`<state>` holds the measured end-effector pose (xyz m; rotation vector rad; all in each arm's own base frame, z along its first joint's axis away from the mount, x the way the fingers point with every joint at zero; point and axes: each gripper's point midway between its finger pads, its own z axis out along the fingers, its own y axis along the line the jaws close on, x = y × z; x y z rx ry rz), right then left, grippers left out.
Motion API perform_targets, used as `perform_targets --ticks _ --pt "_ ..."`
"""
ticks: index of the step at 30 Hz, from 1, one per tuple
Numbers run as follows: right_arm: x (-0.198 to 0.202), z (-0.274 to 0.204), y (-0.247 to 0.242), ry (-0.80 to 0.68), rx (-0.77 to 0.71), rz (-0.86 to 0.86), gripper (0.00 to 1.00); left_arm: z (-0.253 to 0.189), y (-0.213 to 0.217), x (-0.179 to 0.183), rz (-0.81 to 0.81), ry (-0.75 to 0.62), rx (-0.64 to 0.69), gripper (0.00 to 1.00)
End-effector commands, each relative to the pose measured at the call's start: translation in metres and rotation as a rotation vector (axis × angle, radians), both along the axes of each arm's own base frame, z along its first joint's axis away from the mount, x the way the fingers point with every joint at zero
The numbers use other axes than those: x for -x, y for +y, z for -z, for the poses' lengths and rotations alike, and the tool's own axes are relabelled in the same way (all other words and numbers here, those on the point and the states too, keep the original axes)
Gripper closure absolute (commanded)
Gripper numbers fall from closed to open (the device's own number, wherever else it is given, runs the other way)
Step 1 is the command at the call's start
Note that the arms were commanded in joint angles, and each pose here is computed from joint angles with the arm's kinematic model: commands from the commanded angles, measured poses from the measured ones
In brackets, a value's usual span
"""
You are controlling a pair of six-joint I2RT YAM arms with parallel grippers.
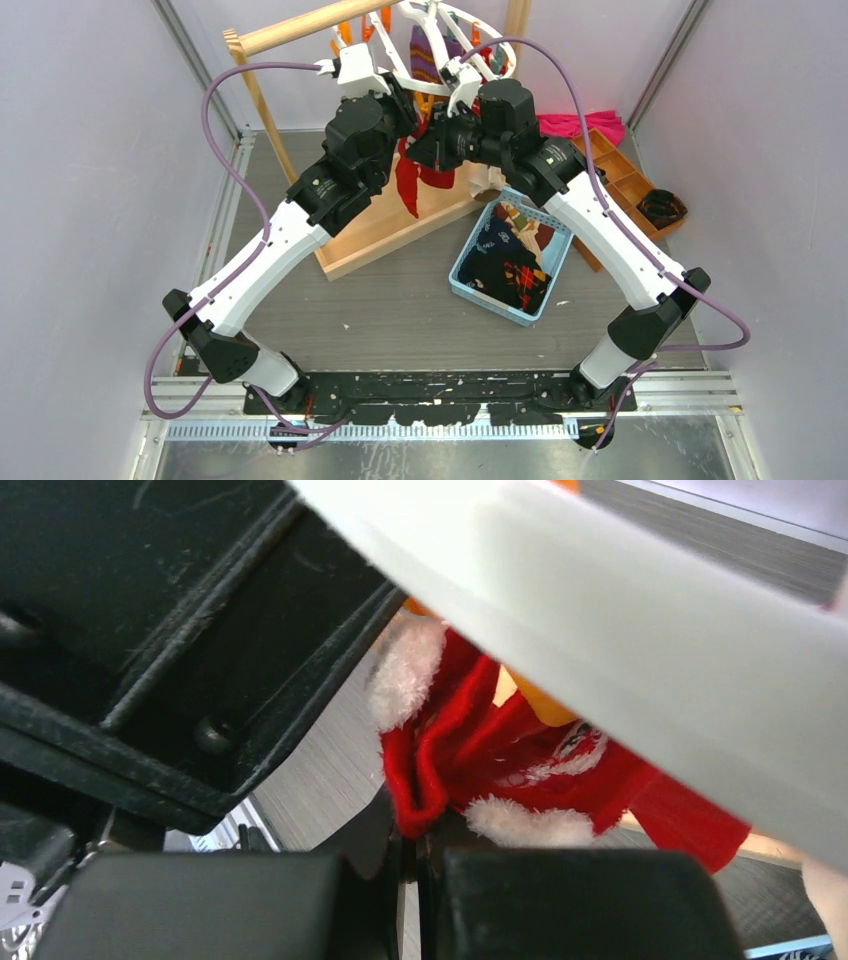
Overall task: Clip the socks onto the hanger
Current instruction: Clamp the sock onto the hanger.
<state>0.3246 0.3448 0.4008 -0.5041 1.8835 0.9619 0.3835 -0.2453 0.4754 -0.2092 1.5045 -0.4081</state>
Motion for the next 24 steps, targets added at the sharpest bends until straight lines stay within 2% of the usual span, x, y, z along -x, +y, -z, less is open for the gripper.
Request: perform_targets --ticks 1,15,24 --pt "0.009 -0.020 0.005 -0.058 -0.029 -0.053 0.99 -0.039 0.013 0.013 0.002 -0.073 0.082 1.00" --pt "0.010 -0.006 0.001 -0.042 0.004 -0.047 0.99 -0.043 0.016 0.016 0.002 -0.078 0.089 1.00" --pt "0.008 -0.014 -0.001 -0.075 0.005 -0.033 0.99 -0.041 0.016 0.017 0.007 -0.076 0.091 1.00"
